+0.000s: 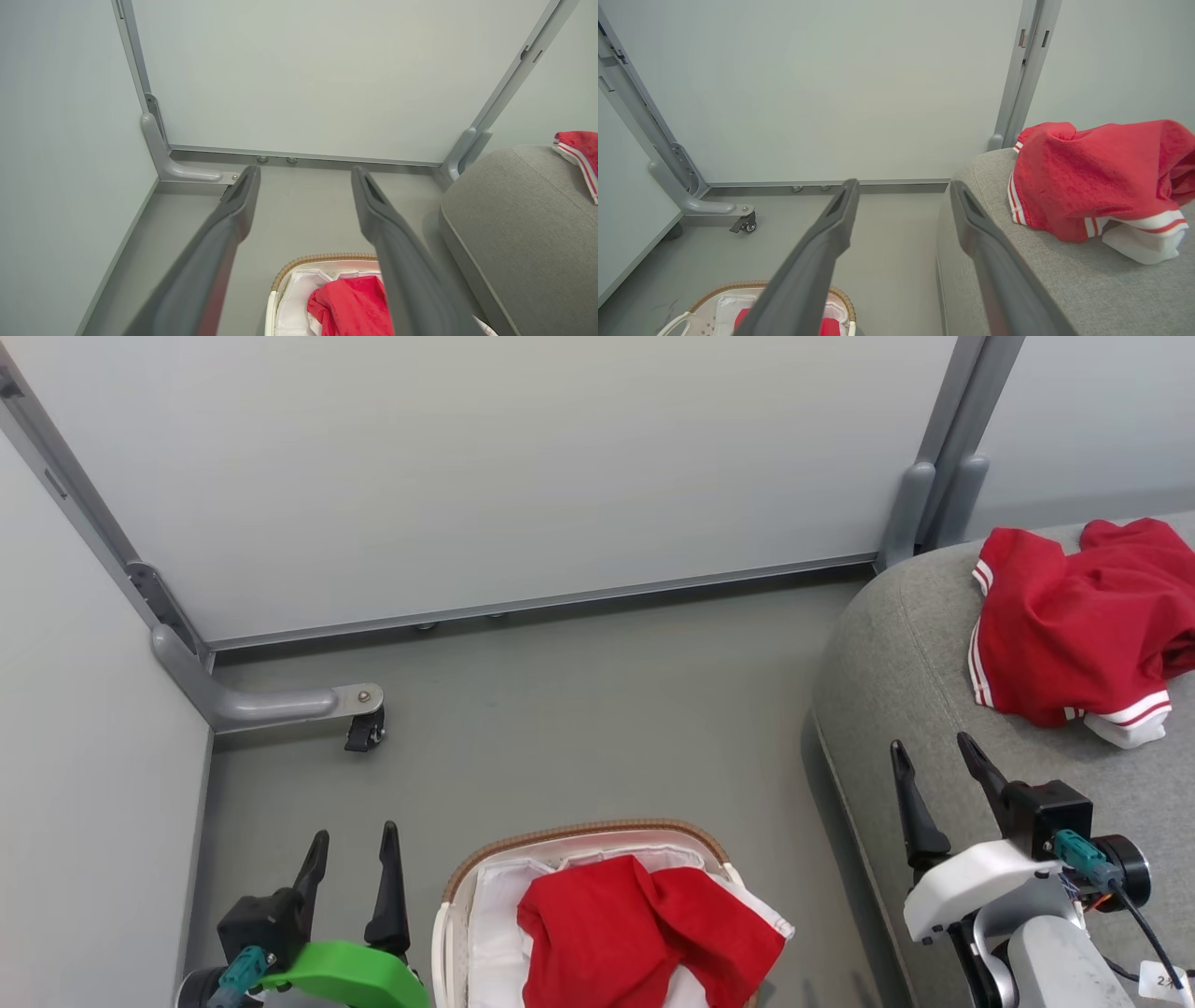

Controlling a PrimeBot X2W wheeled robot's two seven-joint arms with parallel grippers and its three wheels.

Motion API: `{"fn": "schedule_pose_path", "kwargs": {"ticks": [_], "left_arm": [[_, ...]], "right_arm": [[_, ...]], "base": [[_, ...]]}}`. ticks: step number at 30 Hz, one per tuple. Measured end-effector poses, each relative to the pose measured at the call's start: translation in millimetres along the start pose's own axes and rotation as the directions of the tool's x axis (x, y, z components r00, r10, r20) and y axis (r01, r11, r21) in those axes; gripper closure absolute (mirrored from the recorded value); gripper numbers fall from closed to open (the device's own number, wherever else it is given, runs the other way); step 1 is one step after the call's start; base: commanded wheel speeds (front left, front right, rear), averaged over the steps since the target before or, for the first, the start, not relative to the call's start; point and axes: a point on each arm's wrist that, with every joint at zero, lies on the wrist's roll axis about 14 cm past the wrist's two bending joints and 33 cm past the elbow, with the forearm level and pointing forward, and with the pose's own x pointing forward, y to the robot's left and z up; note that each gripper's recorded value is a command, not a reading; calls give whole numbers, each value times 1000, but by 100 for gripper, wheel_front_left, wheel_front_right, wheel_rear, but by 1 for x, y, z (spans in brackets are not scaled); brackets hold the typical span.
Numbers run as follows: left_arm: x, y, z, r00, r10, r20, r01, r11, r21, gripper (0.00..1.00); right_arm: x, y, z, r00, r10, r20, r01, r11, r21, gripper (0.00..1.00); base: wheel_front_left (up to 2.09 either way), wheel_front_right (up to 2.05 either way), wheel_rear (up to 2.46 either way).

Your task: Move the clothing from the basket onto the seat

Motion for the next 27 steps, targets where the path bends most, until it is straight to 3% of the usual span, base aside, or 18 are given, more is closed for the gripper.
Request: {"fn": "schedule_pose_path", "kwargs": {"ticks": [27], "left_arm": [[-2, -8, -4, 1000, -9, -12, 8, 1000, -15, 0]], "right_arm": [[-10, 5, -7, 1000, 12, -18, -12, 1000, 17, 0]], "base": [[0, 0, 0]]}}
